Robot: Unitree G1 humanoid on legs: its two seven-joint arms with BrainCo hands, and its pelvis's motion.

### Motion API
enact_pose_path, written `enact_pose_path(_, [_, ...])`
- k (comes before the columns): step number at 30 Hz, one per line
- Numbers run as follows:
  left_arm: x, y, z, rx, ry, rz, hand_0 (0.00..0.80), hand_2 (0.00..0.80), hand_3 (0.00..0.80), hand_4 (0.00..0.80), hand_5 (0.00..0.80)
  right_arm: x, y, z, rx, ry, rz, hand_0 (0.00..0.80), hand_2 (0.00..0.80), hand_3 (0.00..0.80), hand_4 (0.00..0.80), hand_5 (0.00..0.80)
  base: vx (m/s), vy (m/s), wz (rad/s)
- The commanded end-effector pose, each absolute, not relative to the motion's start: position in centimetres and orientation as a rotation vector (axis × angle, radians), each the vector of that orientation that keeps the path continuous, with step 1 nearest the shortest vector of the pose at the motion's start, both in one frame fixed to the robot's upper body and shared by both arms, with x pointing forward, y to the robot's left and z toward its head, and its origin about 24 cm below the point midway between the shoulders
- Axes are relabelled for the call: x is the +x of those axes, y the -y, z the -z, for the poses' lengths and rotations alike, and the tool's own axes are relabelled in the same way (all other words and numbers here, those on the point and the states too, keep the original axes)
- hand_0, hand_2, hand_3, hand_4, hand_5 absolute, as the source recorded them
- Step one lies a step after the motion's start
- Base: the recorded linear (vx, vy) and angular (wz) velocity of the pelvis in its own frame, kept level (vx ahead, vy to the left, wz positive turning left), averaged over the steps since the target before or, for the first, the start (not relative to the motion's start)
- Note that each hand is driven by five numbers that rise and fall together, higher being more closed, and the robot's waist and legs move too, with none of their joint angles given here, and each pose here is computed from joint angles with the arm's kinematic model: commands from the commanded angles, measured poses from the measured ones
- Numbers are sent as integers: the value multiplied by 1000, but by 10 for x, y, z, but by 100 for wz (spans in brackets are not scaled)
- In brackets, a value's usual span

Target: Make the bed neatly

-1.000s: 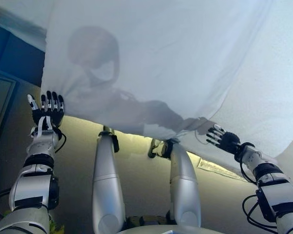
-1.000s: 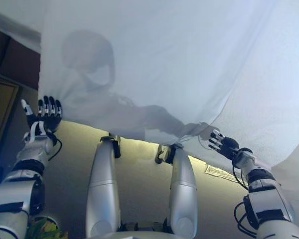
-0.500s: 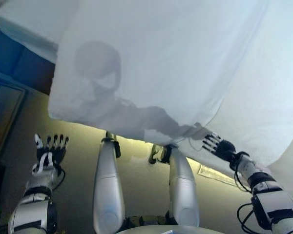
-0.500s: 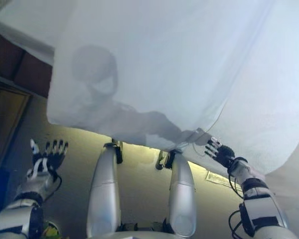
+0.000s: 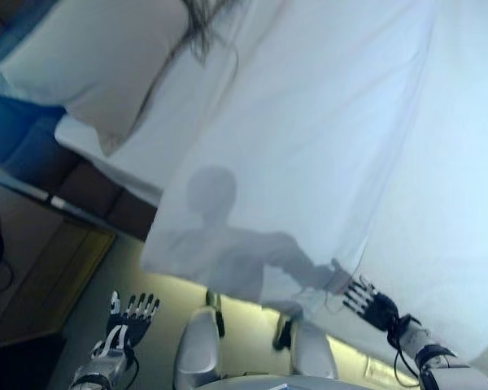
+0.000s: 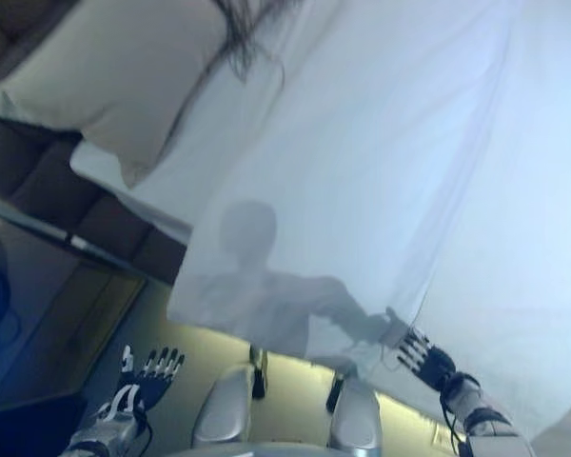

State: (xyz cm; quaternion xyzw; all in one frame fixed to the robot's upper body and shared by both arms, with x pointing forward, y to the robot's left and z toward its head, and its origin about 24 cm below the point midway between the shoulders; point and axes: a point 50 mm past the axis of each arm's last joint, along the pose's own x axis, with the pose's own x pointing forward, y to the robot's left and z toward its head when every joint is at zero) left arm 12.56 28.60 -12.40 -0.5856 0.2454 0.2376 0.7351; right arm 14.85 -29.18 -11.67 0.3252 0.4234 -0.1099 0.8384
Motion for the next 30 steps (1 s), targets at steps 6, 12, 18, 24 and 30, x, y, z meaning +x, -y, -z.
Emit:
enact_pose_path(6, [109, -300, 129, -973, -756, -554, 0, 0, 0, 0, 0, 111, 286, 133, 684, -1060, 261, 0, 0, 0, 0, 0, 158, -15, -13])
enact_pose_path(12, [112, -293, 136, -537, -984, -407, 0, 0, 0, 0, 0, 97, 274, 143, 777, -1089, 372, 0, 0, 0, 0, 0, 68, 7, -19])
enact_pose_path(18, [103, -255, 152, -524, -1087, -329, 0, 0, 0, 0, 0, 74, 254, 157, 855, -1152, 510, 0, 0, 0, 0, 0, 93, 22, -17])
enact_pose_path(24, [91, -228, 162, -556, -1152, -302, 0, 0, 0, 0, 0, 59, 239, 164, 846, -1240, 555, 0, 0, 0, 0, 0, 87, 2, -13])
enact_pose_path(30, [87, -230, 163, -534, -1181, -296, 0, 0, 0, 0, 0, 52, 239, 165, 812, -1266, 573, 0, 0, 0, 0, 0, 57, -12, -1])
